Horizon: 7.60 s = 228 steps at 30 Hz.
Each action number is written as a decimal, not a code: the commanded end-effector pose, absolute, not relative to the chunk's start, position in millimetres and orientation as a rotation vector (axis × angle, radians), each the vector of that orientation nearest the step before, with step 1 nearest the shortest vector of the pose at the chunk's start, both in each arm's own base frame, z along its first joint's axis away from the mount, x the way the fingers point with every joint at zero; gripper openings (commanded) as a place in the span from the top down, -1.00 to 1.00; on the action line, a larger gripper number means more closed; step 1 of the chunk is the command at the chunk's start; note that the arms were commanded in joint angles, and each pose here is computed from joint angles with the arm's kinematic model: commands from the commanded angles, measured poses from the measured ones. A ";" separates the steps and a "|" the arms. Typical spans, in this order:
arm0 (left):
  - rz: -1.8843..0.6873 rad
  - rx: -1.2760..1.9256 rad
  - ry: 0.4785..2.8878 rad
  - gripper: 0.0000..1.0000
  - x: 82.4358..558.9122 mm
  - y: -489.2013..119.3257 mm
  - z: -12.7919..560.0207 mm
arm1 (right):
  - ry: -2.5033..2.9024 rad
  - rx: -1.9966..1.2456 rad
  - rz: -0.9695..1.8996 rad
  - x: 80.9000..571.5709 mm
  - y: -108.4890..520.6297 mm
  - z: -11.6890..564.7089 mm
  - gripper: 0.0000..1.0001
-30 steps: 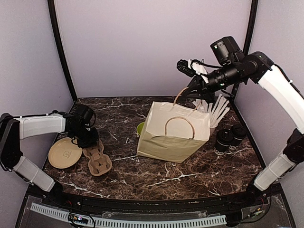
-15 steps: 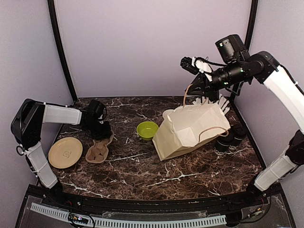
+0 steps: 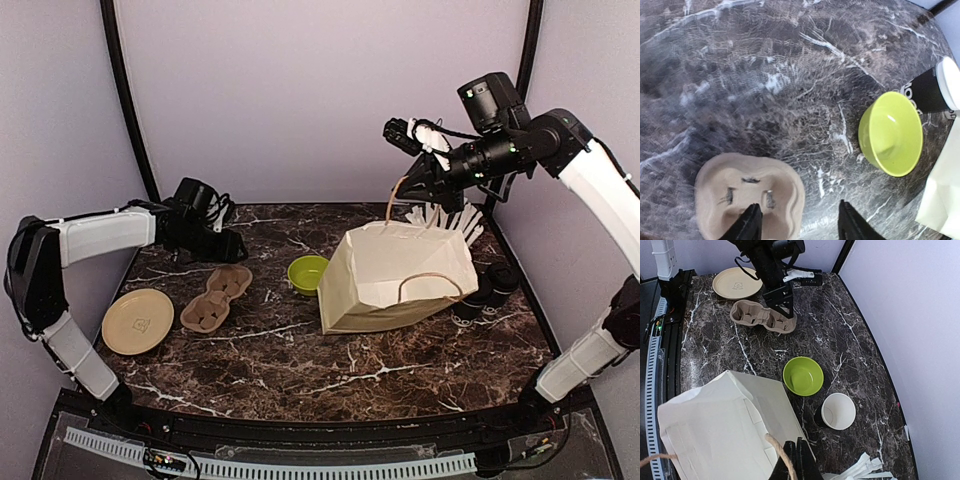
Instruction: Pack the takeout coffee
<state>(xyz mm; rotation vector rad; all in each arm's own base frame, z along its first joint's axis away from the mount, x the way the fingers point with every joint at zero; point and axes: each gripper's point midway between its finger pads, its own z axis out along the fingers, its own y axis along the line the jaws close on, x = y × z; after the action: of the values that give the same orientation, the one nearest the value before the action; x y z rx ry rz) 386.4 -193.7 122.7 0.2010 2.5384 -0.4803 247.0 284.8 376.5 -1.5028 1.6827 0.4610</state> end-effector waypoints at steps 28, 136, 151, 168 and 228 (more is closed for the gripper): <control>-0.070 0.574 2.804 -0.19 320.6 -134.9 73.9 | 1.700 -1.403 0.435 268.5 289.1 388.9 1.00; -1.100 1.012 1.381 0.49 213.8 -309.3 499.1 | 1.789 -1.472 0.836 270.1 353.4 365.5 0.47; -1.139 1.298 1.326 0.48 161.4 -393.0 440.7 | 1.800 -1.470 0.930 264.0 359.2 364.3 1.00; -0.927 1.453 1.389 0.49 178.5 -435.9 367.7 | 1.815 -1.465 1.007 256.8 362.2 363.4 1.00; -0.194 1.676 1.913 0.47 193.0 -362.5 255.8 | 2.309 -1.471 1.003 318.0 364.9 143.2 0.00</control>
<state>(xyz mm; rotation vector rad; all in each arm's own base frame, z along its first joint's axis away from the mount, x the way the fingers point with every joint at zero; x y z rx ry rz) 199.3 -371.2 242.0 1.6617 1.9158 -0.1874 348.7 351.9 153.7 -1.3569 2.3226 0.9007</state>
